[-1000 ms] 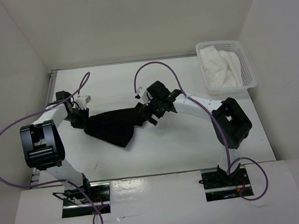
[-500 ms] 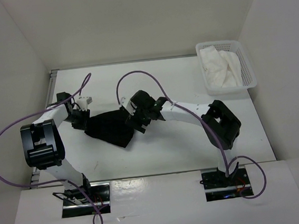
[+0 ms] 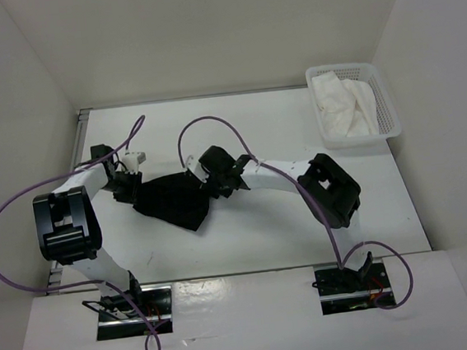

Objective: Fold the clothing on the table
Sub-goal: Flatten the skirt out

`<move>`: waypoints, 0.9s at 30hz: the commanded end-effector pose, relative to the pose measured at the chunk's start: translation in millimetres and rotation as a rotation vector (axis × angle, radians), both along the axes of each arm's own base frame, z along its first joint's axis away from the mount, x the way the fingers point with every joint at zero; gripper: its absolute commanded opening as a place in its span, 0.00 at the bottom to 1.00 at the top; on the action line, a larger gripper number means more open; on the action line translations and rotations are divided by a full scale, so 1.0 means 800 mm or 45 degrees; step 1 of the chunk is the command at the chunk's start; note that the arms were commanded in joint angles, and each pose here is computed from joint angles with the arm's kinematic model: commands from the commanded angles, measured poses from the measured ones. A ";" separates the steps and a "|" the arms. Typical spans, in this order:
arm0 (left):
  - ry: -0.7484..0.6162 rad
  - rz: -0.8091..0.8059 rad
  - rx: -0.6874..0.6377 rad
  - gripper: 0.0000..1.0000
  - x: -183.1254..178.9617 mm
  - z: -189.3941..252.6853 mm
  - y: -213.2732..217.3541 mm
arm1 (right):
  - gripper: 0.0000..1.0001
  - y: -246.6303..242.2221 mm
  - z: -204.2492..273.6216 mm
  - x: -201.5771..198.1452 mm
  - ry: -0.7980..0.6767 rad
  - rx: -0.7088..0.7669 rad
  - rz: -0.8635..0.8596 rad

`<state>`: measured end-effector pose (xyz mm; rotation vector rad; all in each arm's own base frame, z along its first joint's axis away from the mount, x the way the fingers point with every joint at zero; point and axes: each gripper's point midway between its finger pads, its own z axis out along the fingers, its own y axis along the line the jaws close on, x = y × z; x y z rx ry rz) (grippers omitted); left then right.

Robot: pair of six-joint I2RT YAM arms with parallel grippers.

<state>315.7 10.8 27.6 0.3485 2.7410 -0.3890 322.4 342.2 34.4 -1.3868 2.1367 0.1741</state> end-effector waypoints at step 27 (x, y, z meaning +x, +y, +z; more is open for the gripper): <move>-0.055 -0.085 0.017 0.32 0.004 0.011 -0.019 | 0.84 0.014 0.081 0.040 -0.133 0.162 -0.060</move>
